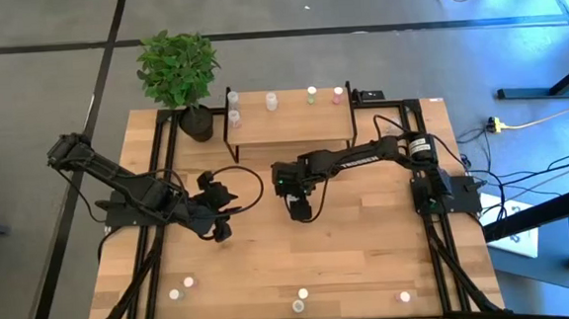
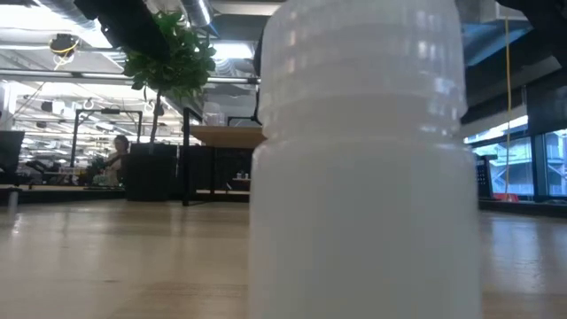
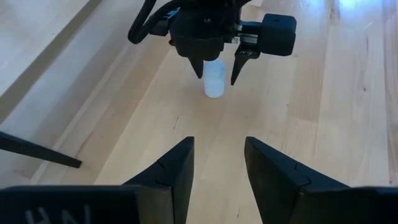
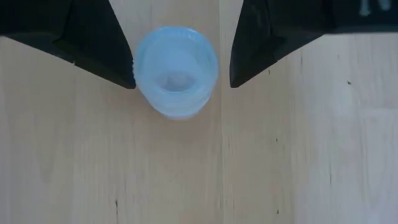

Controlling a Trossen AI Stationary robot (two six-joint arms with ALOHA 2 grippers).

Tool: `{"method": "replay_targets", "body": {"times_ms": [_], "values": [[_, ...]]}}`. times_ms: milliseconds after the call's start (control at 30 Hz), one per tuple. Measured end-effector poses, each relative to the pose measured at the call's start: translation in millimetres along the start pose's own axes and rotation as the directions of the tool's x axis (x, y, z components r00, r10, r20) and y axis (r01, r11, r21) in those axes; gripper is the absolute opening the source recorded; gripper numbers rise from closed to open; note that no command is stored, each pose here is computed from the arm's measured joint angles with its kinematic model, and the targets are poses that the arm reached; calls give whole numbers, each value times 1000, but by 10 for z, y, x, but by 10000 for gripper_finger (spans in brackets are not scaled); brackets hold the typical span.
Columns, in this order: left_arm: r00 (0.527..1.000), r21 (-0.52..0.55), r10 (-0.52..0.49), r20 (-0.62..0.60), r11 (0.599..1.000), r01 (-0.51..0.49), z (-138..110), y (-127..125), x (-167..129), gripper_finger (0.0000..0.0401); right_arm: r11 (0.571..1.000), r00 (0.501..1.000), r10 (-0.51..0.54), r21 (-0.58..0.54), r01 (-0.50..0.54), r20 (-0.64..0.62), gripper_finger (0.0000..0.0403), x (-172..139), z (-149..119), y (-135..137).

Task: Pick and place medicine bottles onto shelf by color
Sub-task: Put the top white pill bottle on the shelf aligned with the other white pill bottle

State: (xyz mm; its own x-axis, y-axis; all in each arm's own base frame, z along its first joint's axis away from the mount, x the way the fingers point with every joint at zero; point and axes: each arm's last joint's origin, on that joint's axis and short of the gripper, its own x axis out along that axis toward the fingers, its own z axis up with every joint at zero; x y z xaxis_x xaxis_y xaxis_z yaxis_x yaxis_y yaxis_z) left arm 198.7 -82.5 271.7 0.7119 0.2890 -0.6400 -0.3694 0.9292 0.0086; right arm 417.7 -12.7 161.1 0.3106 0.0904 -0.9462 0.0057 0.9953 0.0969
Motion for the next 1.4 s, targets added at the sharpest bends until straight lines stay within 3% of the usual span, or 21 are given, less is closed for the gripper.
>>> {"method": "replay_targets", "body": {"times_ms": [633, 1033, 1200, 1400], "values": [[1000, 7, 0, 0, 1000, 0, 0, 0, 0, 135, 1000, 999, -7, -3, 7, -38, 261, -439, 216, 58], [1000, 8, 0, 0, 1000, 0, 0, 0, 0, 135, 959, 941, -280, -7, 284, -192, 261, -792, 185, 177], [1000, 9, 0, -1, 1000, 0, 0, 0, 0, 135, 960, 948, -278, -43, 275, -152, 261, -989, 160, 270], [1000, 8, 0, 0, 1000, 0, 0, 0, 0, 135, 961, 960, -276, -6, 276, -54, 261, -1468, -31, 316]]}}
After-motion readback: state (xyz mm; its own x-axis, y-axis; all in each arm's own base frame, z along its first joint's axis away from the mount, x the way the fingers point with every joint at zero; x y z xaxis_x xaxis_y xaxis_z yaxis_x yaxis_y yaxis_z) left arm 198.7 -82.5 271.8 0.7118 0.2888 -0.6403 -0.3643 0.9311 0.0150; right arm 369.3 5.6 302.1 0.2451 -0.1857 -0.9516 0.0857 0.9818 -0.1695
